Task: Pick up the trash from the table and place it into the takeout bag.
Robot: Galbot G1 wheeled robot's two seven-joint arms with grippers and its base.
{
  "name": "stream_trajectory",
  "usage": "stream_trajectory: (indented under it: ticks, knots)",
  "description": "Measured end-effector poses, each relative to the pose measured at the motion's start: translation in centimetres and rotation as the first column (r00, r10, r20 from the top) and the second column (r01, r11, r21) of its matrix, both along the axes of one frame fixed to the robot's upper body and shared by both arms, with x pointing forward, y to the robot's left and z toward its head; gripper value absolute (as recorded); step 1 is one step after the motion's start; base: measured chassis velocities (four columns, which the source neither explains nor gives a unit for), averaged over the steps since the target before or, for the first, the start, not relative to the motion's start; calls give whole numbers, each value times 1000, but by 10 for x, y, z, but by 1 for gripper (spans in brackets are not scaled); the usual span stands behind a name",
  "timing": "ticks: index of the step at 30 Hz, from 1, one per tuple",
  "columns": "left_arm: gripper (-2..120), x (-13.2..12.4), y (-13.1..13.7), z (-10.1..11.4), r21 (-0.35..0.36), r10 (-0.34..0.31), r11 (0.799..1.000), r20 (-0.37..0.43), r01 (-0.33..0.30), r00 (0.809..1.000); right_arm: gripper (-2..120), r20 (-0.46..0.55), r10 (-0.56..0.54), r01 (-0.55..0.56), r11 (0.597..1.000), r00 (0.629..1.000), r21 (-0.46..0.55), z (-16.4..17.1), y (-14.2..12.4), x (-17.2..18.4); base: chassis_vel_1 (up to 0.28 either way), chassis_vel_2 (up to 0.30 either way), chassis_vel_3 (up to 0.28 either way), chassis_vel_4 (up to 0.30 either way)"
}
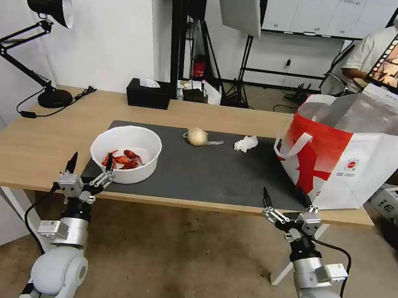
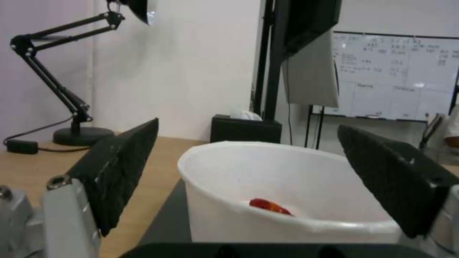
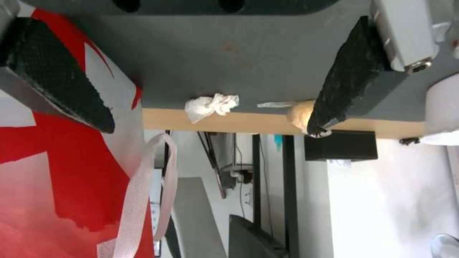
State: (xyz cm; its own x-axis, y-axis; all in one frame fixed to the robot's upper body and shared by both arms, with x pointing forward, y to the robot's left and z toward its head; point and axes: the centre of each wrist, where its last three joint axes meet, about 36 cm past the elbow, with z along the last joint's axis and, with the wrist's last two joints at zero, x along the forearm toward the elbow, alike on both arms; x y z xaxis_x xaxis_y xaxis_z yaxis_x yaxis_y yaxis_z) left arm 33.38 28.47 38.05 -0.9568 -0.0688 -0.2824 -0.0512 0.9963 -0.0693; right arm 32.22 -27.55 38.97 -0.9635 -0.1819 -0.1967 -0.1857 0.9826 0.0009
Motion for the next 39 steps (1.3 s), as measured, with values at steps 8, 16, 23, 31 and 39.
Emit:
stream_trajectory:
  ticks: [8, 16, 23, 31, 39]
  knots:
    - [100, -13, 7, -9, 32, -26, 999, -7, 26, 1000, 100, -14, -26, 26, 1000, 1000, 13, 4, 3, 21, 0, 0, 0, 0]
    - [100, -14, 1, -14, 41, -59, 997, -13, 59, 998, 100, -93, -47, 53, 996, 995, 66, 6, 13, 57, 0, 0, 0, 0]
    - [100, -14, -4, -17, 48, -69, 996, -13, 69, 998, 100, -146, -45, 58, 995, 988, 84, 6, 23, 101, 0, 0, 0, 0]
    - [100, -12, -12, -22, 47, -76, 996, -13, 77, 997, 100, -196, -71, 82, 995, 978, 50, 11, 31, 151, 0, 0, 0, 0]
    - [100, -10, -19, -25, 39, -84, 996, -12, 84, 996, 100, -250, -103, 111, 994, 963, 15, 18, 40, 186, 0, 0, 0, 0]
